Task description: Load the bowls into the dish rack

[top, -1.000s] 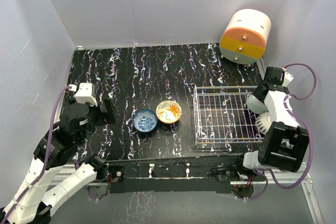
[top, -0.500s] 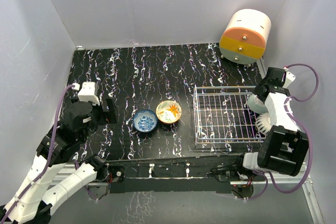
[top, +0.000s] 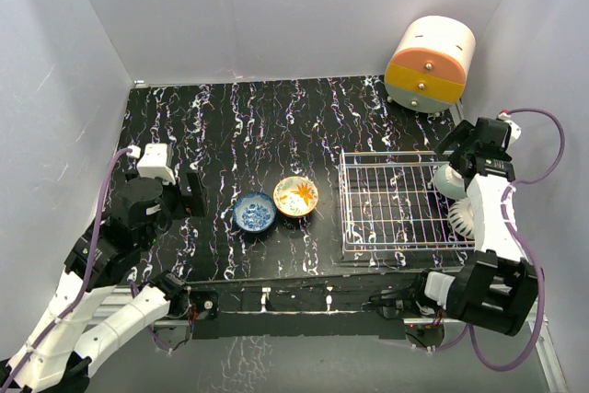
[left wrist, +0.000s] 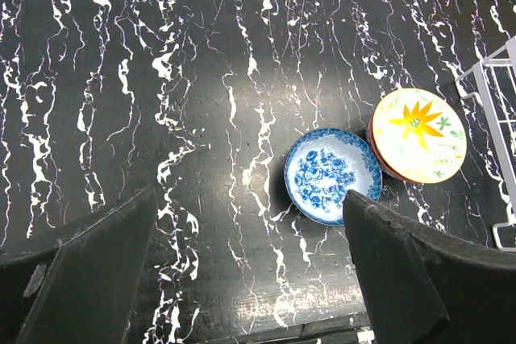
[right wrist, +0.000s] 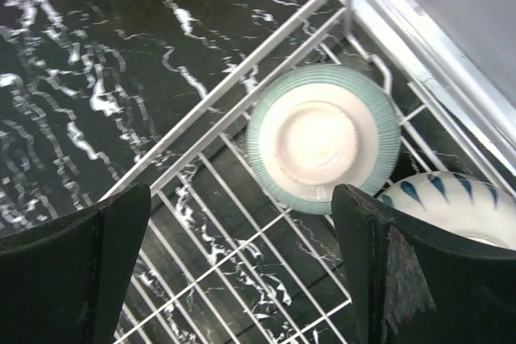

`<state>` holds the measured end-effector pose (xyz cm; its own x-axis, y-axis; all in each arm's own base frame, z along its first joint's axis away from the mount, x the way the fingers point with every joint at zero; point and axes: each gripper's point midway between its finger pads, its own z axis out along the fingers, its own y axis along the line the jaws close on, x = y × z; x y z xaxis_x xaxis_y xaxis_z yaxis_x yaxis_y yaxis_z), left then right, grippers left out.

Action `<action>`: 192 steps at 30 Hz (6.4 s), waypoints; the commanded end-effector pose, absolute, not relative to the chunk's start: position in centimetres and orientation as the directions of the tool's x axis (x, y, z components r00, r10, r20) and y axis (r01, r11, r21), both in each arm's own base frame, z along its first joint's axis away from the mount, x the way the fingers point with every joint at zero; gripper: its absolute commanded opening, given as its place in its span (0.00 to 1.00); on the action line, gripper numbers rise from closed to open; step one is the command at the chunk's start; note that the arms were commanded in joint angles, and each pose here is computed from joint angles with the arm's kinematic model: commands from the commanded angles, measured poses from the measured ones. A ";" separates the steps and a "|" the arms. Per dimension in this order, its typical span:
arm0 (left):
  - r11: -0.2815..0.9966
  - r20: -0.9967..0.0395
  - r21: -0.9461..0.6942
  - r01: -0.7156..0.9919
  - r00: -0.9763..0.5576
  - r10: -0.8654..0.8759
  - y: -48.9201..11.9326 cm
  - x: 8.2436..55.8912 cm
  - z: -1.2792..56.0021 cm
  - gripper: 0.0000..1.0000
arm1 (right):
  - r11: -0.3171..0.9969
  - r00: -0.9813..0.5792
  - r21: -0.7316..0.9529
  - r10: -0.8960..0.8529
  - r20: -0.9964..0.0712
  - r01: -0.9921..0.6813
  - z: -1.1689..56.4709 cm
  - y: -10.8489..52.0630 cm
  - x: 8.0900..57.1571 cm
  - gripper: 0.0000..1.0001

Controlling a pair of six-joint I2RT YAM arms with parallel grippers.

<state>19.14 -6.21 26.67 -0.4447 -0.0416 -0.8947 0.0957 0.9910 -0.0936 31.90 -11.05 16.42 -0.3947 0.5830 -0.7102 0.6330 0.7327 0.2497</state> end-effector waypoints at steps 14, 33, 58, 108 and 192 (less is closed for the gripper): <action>0.993 -0.897 -0.111 0.050 -0.436 -0.078 -5.7 19.2 28.1 0.97 | 0.937 -0.519 0.348 0.286 -0.805 -0.023 26.5 15.5 31.7 0.97; 0.988 -0.931 -0.138 -0.064 -0.331 -0.151 -2.4 18.0 32.7 0.97 | 0.633 -0.505 0.214 -0.323 -0.800 -0.744 17.8 43.0 20.3 0.94; 0.967 -0.951 -0.205 -0.152 -0.201 -0.234 1.0 16.0 34.9 0.97 | 0.627 -0.504 0.084 -0.531 -0.682 -0.775 6.1 47.1 21.3 0.42; 0.974 -0.951 -0.197 -0.108 -0.222 -0.217 0.2 16.0 34.8 0.97 | 0.511 -0.445 0.771 0.629 -0.637 -0.381 30.0 13.5 30.0 0.08; 0.979 -0.946 -0.186 -0.089 -0.252 -0.202 -1.2 17.2 33.1 0.97 | 0.838 -0.516 0.445 0.546 -0.661 0.316 16.2 -1.4 28.4 0.66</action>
<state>16.52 -0.46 33.05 -0.2527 -0.2133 -0.9437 -0.1071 0.9756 -0.1918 28.23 0.15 13.58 -0.5306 0.6374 -0.5588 0.3352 0.7633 0.5523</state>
